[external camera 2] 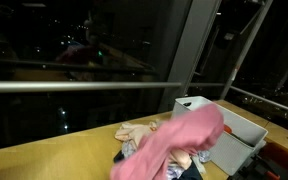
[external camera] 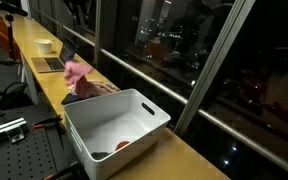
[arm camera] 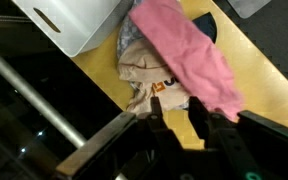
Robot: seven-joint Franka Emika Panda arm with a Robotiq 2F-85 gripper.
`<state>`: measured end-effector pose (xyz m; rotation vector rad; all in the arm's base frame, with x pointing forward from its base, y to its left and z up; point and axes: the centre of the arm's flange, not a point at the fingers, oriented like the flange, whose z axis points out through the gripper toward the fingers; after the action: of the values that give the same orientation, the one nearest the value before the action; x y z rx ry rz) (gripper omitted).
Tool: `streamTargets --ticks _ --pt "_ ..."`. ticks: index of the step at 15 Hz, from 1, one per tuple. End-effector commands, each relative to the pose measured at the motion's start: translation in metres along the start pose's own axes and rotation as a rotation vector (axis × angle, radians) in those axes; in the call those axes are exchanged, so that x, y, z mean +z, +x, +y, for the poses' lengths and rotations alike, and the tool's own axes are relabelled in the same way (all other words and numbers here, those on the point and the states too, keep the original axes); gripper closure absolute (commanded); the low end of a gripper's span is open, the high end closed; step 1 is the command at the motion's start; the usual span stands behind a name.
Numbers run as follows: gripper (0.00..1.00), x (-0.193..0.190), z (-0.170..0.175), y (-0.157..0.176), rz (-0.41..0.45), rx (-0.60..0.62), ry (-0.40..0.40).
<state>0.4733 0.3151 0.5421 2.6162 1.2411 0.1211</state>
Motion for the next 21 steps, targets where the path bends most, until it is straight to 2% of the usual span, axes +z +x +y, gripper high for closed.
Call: streamTargets --ticks 1,5,6,9,14,17,21 --pt "0.34 0.041 0.041 -0.035 -0.046 0.05 0.038" --pt "0.04 0.109 0.097 -0.106 -0.082 0.152 0.092" --pt "0.01 0.127 0.109 -0.123 -0.085 0.171 0.105" --pt "0.0 0.192 0.134 -0.172 -0.096 0.192 0.13" --pt "0.0 0.281 0.135 -0.213 -0.136 0.105 0.128" --pt "0.0 0.301 0.138 -0.227 -0.15 0.062 0.096" --pt "0.0 0.316 0.162 -0.242 -0.183 0.009 0.038"
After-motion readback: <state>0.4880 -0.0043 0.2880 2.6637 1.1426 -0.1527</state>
